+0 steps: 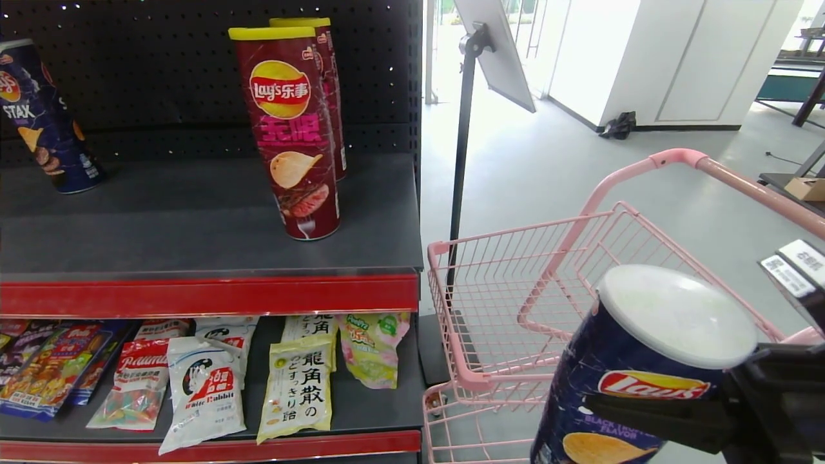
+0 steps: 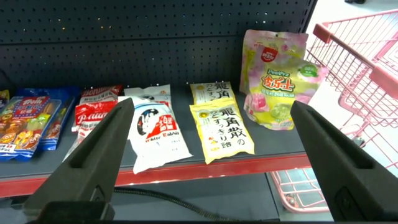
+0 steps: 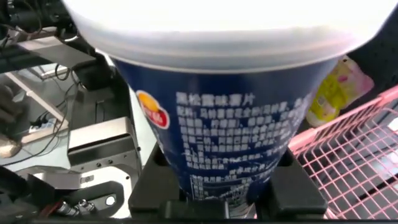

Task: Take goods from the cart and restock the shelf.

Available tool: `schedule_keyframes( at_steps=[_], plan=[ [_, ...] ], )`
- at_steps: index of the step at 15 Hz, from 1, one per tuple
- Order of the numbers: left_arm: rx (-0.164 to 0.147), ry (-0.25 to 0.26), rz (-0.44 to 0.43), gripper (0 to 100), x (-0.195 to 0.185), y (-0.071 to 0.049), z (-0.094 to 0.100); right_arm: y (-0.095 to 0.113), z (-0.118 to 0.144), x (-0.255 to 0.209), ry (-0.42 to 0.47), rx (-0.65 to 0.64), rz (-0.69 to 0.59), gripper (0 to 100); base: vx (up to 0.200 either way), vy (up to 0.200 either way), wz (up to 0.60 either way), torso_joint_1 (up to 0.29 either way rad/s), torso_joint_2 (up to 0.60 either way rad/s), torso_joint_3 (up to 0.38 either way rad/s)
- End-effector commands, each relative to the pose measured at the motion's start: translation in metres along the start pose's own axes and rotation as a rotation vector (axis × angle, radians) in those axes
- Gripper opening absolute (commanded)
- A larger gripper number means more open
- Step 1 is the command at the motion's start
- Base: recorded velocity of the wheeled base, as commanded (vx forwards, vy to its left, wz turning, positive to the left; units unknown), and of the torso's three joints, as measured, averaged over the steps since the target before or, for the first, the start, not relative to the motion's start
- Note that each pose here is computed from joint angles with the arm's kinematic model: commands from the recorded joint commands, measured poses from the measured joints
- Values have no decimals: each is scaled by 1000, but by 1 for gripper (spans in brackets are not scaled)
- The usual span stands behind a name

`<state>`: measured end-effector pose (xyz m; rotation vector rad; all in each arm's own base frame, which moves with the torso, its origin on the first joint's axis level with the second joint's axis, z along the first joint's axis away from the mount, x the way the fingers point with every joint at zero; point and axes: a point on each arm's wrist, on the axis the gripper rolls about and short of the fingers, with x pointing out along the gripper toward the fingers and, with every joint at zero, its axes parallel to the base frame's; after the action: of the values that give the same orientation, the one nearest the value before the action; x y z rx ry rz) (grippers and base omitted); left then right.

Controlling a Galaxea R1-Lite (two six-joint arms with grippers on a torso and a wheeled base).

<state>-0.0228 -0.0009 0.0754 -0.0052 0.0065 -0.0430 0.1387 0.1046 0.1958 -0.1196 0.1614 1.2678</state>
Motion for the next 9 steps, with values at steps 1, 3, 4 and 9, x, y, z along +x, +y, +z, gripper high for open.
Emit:
schedule_keyframes(
  at_steps=[1,3,4,9],
  plan=[
    [-1,0,0,100,0,0,0,-5,-4,12,32,22,23,0,0,0,0,0,0,0],
    [-1,0,0,100,0,0,0,-6,-5,13,37,26,25,0,0,0,0,43,-99,-55],
    [1,0,0,100,0,0,0,-6,-4,13,35,24,23,0,0,0,0,144,-354,-217],
    [-1,0,0,100,0,0,0,-7,4,11,9,4,11,0,0,0,0,208,-514,-304]
  ],
)
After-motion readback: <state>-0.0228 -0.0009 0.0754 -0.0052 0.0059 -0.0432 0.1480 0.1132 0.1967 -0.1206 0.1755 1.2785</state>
